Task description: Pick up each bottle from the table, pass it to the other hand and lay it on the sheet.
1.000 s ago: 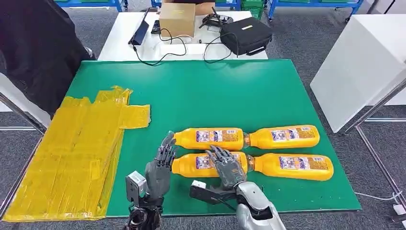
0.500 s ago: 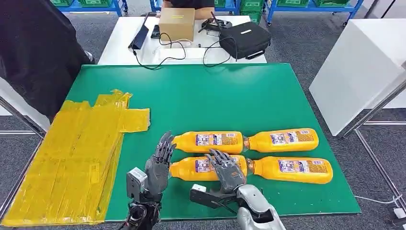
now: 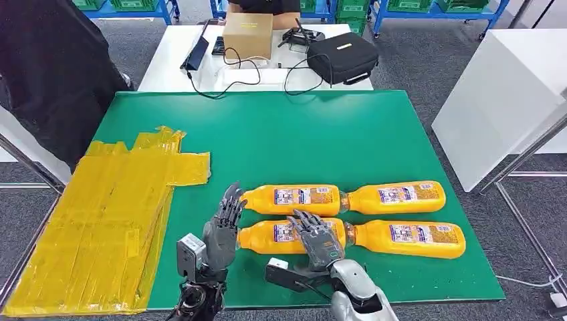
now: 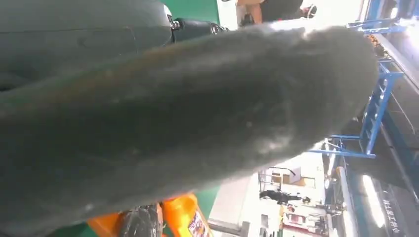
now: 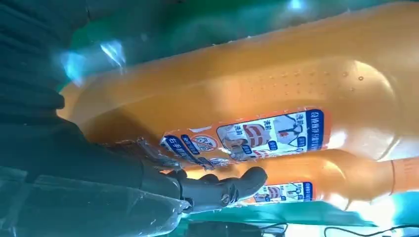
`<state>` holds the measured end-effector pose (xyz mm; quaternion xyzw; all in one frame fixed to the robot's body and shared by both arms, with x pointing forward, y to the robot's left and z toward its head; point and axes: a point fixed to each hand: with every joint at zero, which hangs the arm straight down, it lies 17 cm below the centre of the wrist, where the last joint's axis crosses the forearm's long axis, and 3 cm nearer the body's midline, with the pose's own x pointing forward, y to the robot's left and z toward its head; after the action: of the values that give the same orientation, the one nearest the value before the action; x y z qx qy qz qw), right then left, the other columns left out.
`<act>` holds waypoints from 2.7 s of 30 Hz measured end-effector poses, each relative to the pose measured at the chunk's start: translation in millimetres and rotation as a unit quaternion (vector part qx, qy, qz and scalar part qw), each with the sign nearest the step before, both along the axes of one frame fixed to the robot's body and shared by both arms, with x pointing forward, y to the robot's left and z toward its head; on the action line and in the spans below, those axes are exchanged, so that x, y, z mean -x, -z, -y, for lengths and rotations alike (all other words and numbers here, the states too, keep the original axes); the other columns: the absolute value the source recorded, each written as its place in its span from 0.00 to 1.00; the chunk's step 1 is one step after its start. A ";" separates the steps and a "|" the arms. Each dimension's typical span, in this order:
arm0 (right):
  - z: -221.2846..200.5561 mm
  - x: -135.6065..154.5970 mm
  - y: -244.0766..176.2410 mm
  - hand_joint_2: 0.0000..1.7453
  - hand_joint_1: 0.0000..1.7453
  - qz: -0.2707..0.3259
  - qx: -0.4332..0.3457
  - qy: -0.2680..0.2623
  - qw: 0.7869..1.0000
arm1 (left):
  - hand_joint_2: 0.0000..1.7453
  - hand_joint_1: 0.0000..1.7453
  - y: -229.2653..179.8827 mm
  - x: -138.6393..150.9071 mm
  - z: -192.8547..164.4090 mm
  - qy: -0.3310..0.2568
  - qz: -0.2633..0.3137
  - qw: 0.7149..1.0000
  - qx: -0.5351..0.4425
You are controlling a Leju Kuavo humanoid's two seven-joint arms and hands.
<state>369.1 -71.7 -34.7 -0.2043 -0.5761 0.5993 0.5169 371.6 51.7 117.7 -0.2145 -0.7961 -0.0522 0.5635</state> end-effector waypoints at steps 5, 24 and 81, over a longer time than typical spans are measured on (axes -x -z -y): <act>8.4 3.3 0.4 1.00 0.00 -0.005 -0.003 0.013 1.000 | 0.00 0.00 -3.9 1.3 4.8 0.003 0.005 1.000 -0.001; 17.3 -8.3 9.4 1.00 1.00 -0.035 -0.016 0.023 0.999 | 0.00 0.00 -42.1 -15.9 -7.3 -0.024 0.057 0.998 -0.005; 31.3 28.3 -172.8 1.00 1.00 0.118 -0.381 -0.011 0.917 | 1.00 0.00 45.2 4.5 -80.4 -0.080 -0.079 0.990 0.080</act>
<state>340.8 -103.0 138.1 -0.0549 -0.8200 0.3114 0.4770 367.1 132.1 72.5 -0.1974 -0.7653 0.0741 0.6082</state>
